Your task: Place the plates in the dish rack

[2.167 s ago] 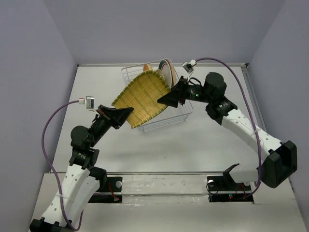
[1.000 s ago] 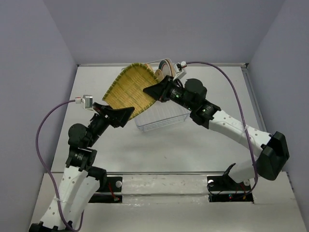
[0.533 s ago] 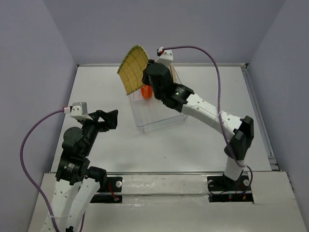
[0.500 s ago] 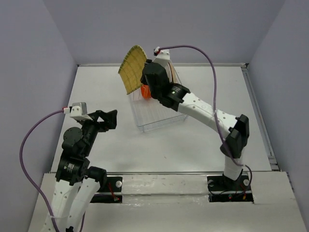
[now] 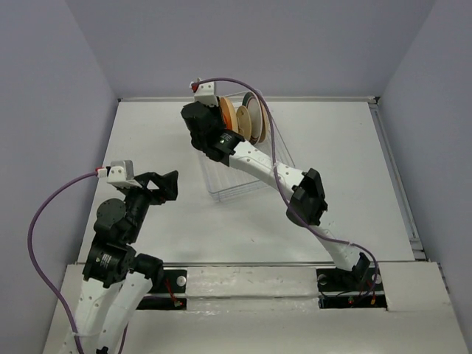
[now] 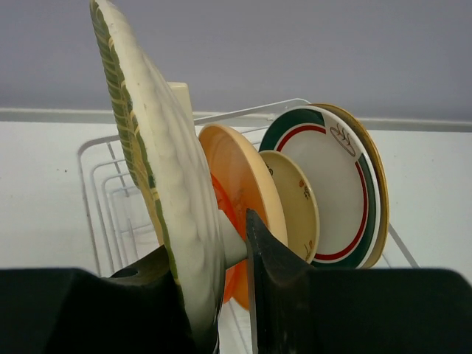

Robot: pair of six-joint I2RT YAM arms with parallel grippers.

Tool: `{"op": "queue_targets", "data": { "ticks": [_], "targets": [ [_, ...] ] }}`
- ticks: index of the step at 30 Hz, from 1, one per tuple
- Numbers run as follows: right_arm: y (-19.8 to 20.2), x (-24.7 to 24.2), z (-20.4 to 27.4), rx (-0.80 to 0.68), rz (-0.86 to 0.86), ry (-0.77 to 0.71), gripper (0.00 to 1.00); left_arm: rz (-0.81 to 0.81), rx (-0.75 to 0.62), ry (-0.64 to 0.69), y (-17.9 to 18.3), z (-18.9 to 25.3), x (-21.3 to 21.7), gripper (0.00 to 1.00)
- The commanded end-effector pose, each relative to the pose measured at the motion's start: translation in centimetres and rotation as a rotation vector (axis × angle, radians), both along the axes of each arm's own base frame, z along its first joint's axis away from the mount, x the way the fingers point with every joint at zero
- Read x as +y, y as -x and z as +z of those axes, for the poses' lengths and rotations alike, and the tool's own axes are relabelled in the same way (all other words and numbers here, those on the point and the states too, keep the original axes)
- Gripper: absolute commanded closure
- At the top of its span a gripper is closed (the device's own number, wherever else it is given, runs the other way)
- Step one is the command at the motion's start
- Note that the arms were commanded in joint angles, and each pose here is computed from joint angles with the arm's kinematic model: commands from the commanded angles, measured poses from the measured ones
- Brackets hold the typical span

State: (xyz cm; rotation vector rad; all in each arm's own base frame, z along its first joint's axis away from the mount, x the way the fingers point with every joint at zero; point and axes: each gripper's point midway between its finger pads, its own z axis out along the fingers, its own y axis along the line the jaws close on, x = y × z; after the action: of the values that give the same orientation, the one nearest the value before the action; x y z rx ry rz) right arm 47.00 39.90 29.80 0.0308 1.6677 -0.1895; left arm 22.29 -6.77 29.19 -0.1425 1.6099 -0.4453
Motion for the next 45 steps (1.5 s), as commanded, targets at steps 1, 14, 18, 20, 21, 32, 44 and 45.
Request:
{"op": "queue_targets", "data": {
  "ticks": [1,14,18,20,21,32,44,45],
  "targets": [
    [-0.1,-0.8,5.0,-0.123,-0.069,-0.073,0.93,-0.005,-0.042,-0.004,0.1,0.7,0.0,0.01],
    [-1.1,2.0,0.8,-0.085,0.016,-0.096,0.93,-0.010,-0.045,0.002,0.2,0.8,-0.2,0.01],
    [-1.8,2.4,-0.8,-0.069,0.017,-0.106,0.93,-0.011,-0.042,0.002,0.2,0.7,-0.2,0.01],
    [-1.9,2.6,-1.6,-0.061,0.017,-0.104,0.93,-0.013,-0.040,-0.002,0.2,0.6,-0.2,0.01],
    [-1.9,2.7,-2.0,-0.055,0.020,-0.100,0.93,-0.014,-0.040,0.000,0.2,0.6,-0.3,0.01],
    [-2.2,2.9,-6.2,0.001,0.019,-0.123,0.93,-0.022,-0.035,-0.007,0.1,0.5,-0.4,0.01],
    [-1.9,2.7,-5.4,0.020,0.061,-0.180,0.49,-0.022,-0.022,-0.013,-0.2,0.2,-0.5,0.01],
    [-1.7,2.6,-4.4,0.014,0.072,-0.195,0.46,-0.024,-0.017,-0.013,-0.2,0.1,-0.6,0.01]
  ]
}}
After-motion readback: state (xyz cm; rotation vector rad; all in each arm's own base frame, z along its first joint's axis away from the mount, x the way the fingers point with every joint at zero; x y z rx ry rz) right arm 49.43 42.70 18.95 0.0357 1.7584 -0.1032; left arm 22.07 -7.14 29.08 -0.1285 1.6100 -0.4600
